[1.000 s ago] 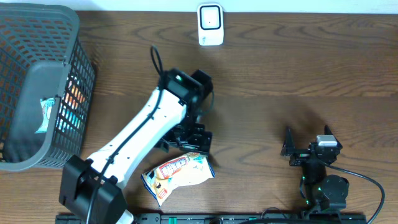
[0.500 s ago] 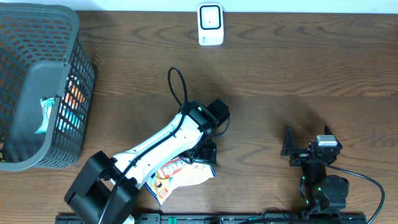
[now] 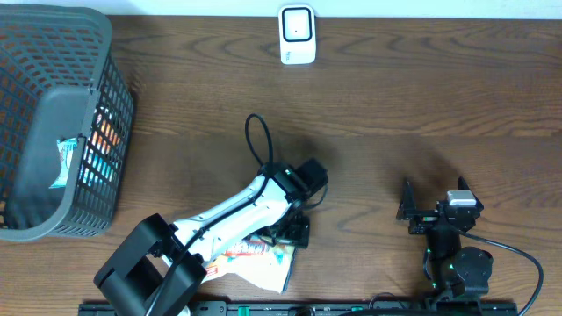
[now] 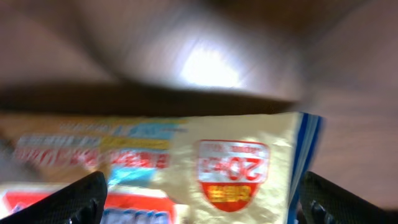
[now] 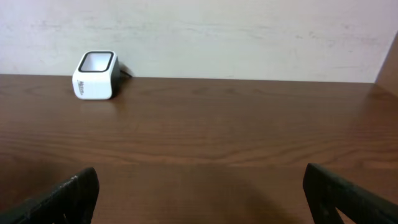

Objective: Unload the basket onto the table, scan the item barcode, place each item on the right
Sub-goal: 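Lift the yellow snack bag out and lower it onto the table, then regrasp the yellow bag with the left gripper and carry it toward the scanner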

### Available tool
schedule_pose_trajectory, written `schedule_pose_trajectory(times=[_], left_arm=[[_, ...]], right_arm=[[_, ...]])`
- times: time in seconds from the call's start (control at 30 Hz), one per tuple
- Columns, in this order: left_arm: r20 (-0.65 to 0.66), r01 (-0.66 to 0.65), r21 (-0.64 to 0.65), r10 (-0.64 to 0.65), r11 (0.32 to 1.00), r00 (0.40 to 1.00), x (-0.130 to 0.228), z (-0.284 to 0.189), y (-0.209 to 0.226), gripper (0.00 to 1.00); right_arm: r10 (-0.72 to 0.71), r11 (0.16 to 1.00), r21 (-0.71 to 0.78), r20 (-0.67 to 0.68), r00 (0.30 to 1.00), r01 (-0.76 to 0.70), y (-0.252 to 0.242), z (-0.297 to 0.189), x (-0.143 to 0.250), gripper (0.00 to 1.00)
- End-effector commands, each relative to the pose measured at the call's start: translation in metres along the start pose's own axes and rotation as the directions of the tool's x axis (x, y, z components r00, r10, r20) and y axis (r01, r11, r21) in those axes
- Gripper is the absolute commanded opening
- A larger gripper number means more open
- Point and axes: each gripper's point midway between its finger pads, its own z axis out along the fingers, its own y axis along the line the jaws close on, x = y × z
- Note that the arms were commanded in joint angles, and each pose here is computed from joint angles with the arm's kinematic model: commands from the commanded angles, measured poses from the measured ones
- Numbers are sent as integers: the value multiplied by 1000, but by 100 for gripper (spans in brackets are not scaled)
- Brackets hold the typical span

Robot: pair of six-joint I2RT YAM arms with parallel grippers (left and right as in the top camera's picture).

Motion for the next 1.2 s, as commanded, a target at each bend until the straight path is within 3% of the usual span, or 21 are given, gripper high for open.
schedule_pose_trajectory(times=[0.0,0.17,0.33,0.53,0.57,0.63,0.7,0.9,1.17], left_arm=[[-91,-2,-59,-4,998,996,22,3,16,98],[-53,69,-63,-72,996,996,7,-10,22,98],[33,130,-14,-130,991,991,-11,-53,32,98],[72,230,-65,-225,971,972,21,-91,76,98],[62,238,-75,-233,968,970,30,-93,81,90],[44,256,-84,-253,963,966,42,-90,86,36],[-1,278,-92,-279,956,960,56,-80,88,7],[-193,291,-37,-293,956,936,86,-23,75,8],[-231,302,-41,-303,953,925,93,-11,75,7]], right_arm=[[14,1000,3,-4,1000,-14,-1,0,1,99],[14,1000,3,-4,1000,-14,-1,0,1,99],[14,1000,3,-4,1000,-14,-1,0,1,99],[14,1000,3,-5,1000,-14,-1,0,2,99],[14,1000,3,-4,1000,-14,-1,0,1,99],[14,1000,3,-5,1000,-14,-1,0,2,99],[14,1000,3,-4,1000,-14,-1,0,1,99],[14,1000,3,-5,1000,-14,-1,0,2,99],[14,1000,3,-5,1000,-14,-1,0,2,99]])
